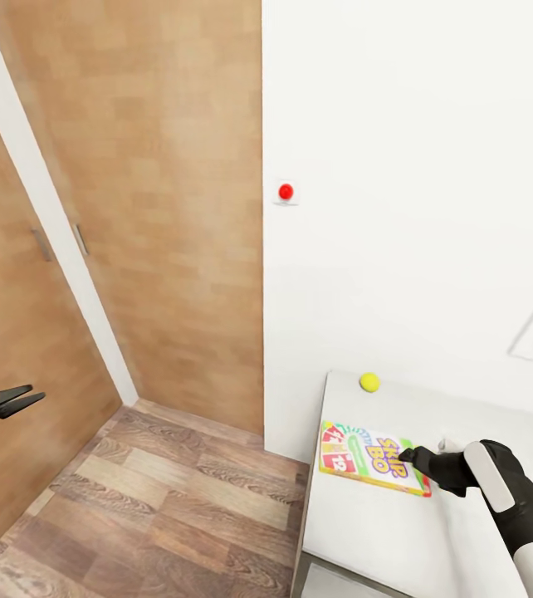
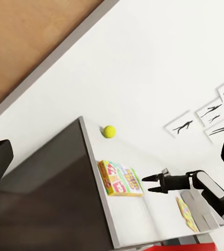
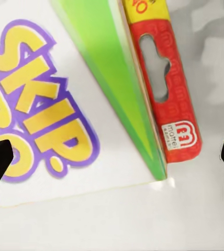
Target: Put all the toys in the child's room - the three board games (two on the bed and one on the table), the two jigsaw puzzles on the table, and the tennis ball on the table - inside the toy box on the table in the child's room.
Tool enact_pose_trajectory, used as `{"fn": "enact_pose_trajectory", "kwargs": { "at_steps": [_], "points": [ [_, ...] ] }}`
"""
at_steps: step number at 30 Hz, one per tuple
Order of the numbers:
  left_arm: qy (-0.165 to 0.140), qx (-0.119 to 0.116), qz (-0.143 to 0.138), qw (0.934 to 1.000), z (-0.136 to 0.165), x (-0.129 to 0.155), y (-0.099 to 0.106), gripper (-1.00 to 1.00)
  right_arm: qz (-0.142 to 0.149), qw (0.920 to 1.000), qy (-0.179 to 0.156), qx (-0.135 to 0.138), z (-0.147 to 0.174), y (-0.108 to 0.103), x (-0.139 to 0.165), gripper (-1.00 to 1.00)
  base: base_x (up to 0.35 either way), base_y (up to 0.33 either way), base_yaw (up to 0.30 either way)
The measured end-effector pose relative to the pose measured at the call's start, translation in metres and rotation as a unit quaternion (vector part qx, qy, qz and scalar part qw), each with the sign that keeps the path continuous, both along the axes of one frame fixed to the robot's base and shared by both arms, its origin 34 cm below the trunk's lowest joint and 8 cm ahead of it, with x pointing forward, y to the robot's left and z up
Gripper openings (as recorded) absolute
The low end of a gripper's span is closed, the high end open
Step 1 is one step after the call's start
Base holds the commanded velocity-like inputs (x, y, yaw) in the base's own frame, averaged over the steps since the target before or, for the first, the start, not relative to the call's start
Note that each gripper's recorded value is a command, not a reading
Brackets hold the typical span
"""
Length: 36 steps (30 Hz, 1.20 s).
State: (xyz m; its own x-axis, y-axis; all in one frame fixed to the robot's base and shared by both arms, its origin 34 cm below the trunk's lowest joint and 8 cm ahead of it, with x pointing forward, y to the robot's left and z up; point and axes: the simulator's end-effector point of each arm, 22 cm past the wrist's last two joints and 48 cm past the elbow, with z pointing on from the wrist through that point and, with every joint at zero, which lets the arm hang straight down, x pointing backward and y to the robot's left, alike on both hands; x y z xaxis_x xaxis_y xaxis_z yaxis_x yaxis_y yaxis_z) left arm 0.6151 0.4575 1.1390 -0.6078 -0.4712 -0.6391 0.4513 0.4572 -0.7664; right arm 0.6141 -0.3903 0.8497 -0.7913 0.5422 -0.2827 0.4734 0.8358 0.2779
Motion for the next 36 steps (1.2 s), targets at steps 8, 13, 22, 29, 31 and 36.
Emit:
{"fn": "enact_pose_trajectory", "kwargs": {
  "at_steps": [8, 13, 22, 29, 31, 36],
  "points": [
    [0.0, 0.0, 0.0, 1.0, 0.0001, -0.0002, 0.0, 1.0, -0.001, 1.0, 0.0, -0.001, 0.0003, -0.0009, -0.0001, 1.0, 0.114, -0.034, 0.0],
    [0.0, 0.0, 0.0, 1.0, 0.0, -0.0002, 0.0, 1.0, -0.001, 1.0, -0.001, -0.002, 0.0006, -0.0014, 0.0003, 1.0, 0.144, -0.095, 0.0],
    [0.0, 0.0, 0.0, 1.0, -0.0001, 0.0, 0.0, 1.0, -0.001, 1.0, 0.0, -0.003, 0.0005, -0.002, 0.0005, 1.0, 0.044, -0.032, 0.0],
    [0.0, 0.0, 0.0, 1.0, 0.0, -0.0001, 0.0, 1.0, -0.001, 1.0, 0.0, -0.003, 0.0007, -0.002, 0.0004, 1.0, 0.078, -0.128, 0.0],
    [0.0, 0.0, 0.0, 1.0, 0.0001, -0.0001, 0.0, 1.0, -0.001, 1.0, 0.0, -0.003, 0.0006, -0.0021, 0.0003, 1.0, 0.082, -0.143, 0.0],
    [0.0, 0.0, 0.0, 1.0, -0.0001, 0.0, 0.0, 1.0, -0.001, 1.0, 0.0, -0.003, 0.0, -0.0017, 0.0002, 1.0, 0.039, -0.068, 0.0]
  ]
}}
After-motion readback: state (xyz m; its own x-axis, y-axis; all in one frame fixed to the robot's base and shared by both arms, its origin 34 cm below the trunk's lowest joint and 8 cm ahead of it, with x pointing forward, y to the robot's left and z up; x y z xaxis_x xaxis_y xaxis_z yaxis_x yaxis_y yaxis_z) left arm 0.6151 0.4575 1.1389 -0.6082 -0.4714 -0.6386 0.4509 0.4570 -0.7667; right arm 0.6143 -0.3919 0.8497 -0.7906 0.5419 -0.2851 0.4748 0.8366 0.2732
